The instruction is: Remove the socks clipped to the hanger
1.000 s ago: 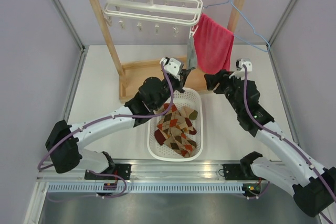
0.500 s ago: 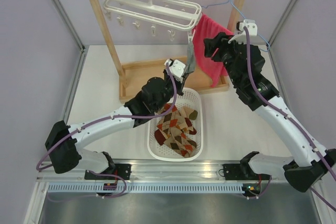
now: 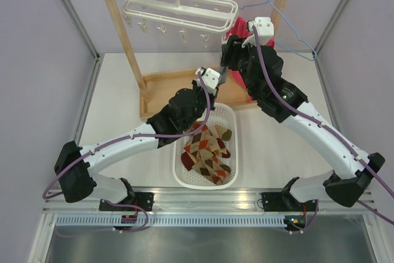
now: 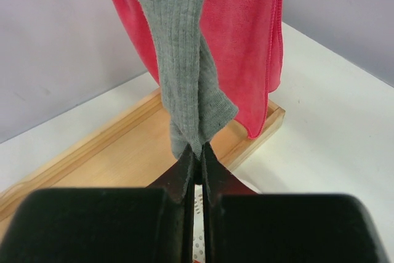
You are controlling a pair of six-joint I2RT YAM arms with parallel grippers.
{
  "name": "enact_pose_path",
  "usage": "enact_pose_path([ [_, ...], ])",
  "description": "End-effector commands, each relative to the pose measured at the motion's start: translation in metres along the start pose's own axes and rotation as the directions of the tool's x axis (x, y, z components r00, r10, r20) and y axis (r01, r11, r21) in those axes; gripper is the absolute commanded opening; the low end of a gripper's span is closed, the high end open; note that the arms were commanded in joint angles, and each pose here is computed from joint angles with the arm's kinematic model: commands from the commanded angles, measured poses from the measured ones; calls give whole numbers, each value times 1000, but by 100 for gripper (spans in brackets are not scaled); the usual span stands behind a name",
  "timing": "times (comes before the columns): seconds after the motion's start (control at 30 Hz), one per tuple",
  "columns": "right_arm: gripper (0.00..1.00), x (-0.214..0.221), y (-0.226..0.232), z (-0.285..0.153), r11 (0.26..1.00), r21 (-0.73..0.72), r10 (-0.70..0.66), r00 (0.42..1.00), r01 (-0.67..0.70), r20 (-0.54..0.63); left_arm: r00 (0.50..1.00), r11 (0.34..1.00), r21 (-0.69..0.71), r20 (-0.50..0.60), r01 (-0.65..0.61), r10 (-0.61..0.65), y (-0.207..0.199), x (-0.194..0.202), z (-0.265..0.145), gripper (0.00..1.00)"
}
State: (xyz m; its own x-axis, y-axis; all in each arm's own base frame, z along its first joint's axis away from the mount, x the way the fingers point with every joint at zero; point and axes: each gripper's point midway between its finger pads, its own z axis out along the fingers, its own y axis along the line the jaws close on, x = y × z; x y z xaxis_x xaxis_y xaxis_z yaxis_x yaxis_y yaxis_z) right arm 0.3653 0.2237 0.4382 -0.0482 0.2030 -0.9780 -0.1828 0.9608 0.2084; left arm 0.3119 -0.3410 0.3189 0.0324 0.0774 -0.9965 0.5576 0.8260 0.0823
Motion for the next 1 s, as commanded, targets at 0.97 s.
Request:
enact_pose_path([
  [0.97, 64, -10, 2, 23, 975, 200, -86, 995, 95, -49, 1000, 1000, 22, 13, -6, 6, -9, -27, -7, 2],
])
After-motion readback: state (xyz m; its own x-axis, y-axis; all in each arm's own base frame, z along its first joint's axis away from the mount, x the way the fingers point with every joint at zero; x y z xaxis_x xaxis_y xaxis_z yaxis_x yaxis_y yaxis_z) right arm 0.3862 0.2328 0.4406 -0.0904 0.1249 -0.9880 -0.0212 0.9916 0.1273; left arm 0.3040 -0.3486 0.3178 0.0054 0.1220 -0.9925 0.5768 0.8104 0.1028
